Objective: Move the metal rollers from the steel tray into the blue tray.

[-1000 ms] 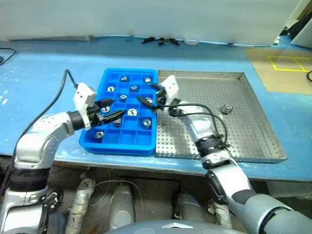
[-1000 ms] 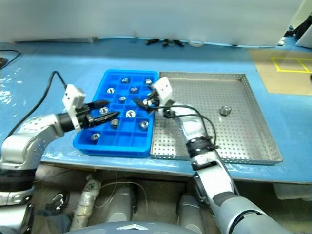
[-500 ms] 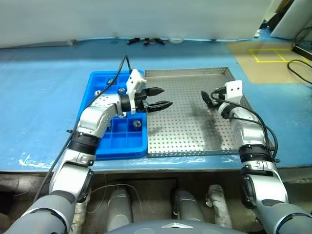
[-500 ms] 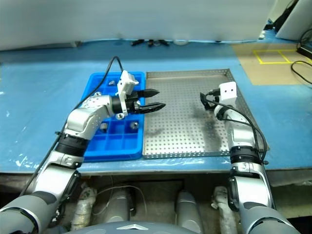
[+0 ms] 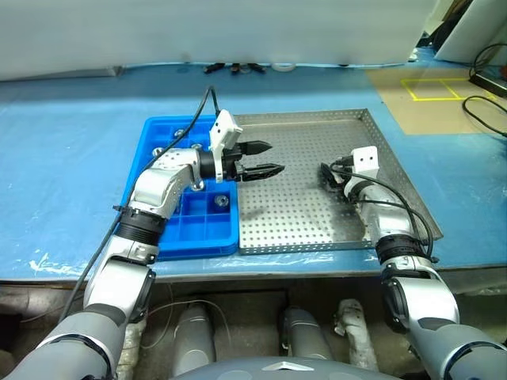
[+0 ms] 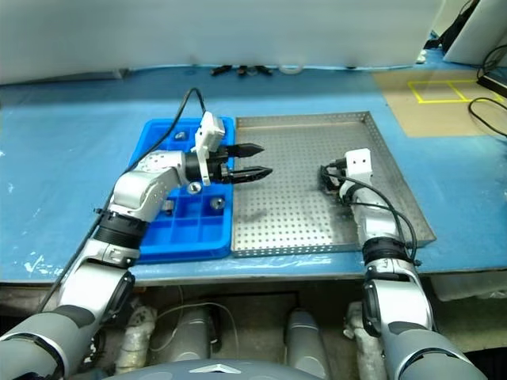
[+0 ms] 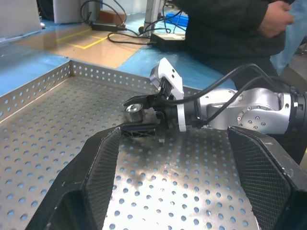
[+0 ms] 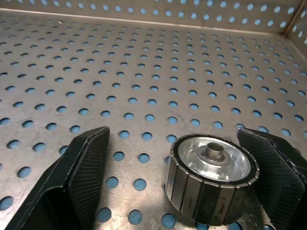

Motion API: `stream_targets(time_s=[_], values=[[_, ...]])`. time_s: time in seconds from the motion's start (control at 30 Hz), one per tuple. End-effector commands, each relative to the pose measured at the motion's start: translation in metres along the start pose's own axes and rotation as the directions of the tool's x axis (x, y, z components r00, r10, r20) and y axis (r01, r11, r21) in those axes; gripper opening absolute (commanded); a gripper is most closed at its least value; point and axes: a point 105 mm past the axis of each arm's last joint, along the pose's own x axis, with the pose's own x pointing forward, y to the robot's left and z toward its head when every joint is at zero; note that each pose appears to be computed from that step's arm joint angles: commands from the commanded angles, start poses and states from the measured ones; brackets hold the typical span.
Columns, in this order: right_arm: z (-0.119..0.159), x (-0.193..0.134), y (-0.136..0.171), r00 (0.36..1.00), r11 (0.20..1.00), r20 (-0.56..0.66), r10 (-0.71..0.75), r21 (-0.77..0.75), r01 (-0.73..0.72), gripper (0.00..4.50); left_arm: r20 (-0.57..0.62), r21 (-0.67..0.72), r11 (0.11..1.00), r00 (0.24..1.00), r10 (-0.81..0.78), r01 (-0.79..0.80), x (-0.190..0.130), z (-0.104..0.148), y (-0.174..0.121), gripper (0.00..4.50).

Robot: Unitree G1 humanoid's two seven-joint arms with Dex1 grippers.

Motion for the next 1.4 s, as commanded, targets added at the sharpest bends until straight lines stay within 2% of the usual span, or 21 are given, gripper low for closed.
stream_targets(time_s=[0.03, 0.07, 0.3, 0.4, 0.57, 0.67, 0.77, 0.87, 0.97, 1.07, 1.33, 1.4], values=[[0.0, -0.002, -0.017, 0.998, 0.996, 0.007, -0.063, 0.064, 0.062, 4.1, 0.022, 0.045, 0.999, 1.0, -0.002, 0.001, -0.005, 0.012, -0.003, 3.75], [0.001, -0.002, -0.017, 0.998, 0.996, 0.013, -0.059, 0.071, 0.058, 3.97, 0.02, 0.044, 0.999, 1.0, 0.002, -0.003, -0.007, 0.011, -0.003, 3.75], [0.016, -0.003, -0.004, 0.997, 0.997, 0.078, 0.022, 0.078, -0.028, 1.67, -0.002, 0.034, 0.999, 0.999, 0.039, -0.039, -0.02, 0.005, 0.002, 3.75], [0.023, -0.002, 0.003, 0.994, 0.997, 0.095, 0.05, 0.052, -0.055, 1.68, -0.011, 0.035, 0.998, 0.998, 0.06, -0.06, -0.027, 0.003, 0.006, 3.75], [0.053, -0.01, 0.039, 0.954, 0.967, 0.166, 0.251, -0.013, -0.253, 1.68, 0.001, 0.051, 0.996, 0.997, 0.078, -0.078, -0.048, 0.007, 0.004, 3.75], [0.074, -0.027, 0.079, 0.863, 0.885, 0.198, 0.464, -0.051, -0.464, 1.68, 0.002, 0.047, 0.993, 0.994, 0.106, -0.106, -0.066, 0.008, 0.002, 3.75], [0.094, -0.052, 0.123, 0.714, 0.739, 0.209, 0.668, -0.073, -0.67, 1.68, -0.024, 0.049, 0.985, 0.986, 0.165, -0.164, -0.086, 0.005, 0.002, 3.75], [0.099, -0.078, 0.162, 0.548, 0.566, 0.163, 0.821, -0.097, -0.819, 1.68, -0.039, 0.045, 0.973, 0.972, 0.23, -0.228, -0.106, 0.004, 0.0, 3.75], [0.096, -0.099, 0.188, 0.409, 0.419, 0.111, 0.906, -0.092, -0.903, 1.68, -0.056, 0.026, 0.957, 0.956, 0.289, -0.288, -0.125, 0.0, -0.008, 3.75], [0.091, -0.115, 0.211, 0.278, 0.283, 0.066, 0.958, -0.078, -0.956, 1.68, -0.117, -0.003, 0.934, 0.928, 0.355, -0.357, -0.154, -0.015, -0.022, 3.75], [0.078, -0.119, 0.248, 0.172, 0.173, 0.051, 0.984, -0.005, -0.985, 1.68, -0.184, -0.037, 0.898, 0.886, 0.425, -0.438, -0.182, -0.029, -0.043, 3.75], [0.076, -0.118, 0.257, 0.165, 0.165, 0.052, 0.985, 0.011, -0.986, 1.68, -0.191, -0.041, 0.894, 0.882, 0.431, -0.446, -0.183, -0.03, -0.045, 3.75]])
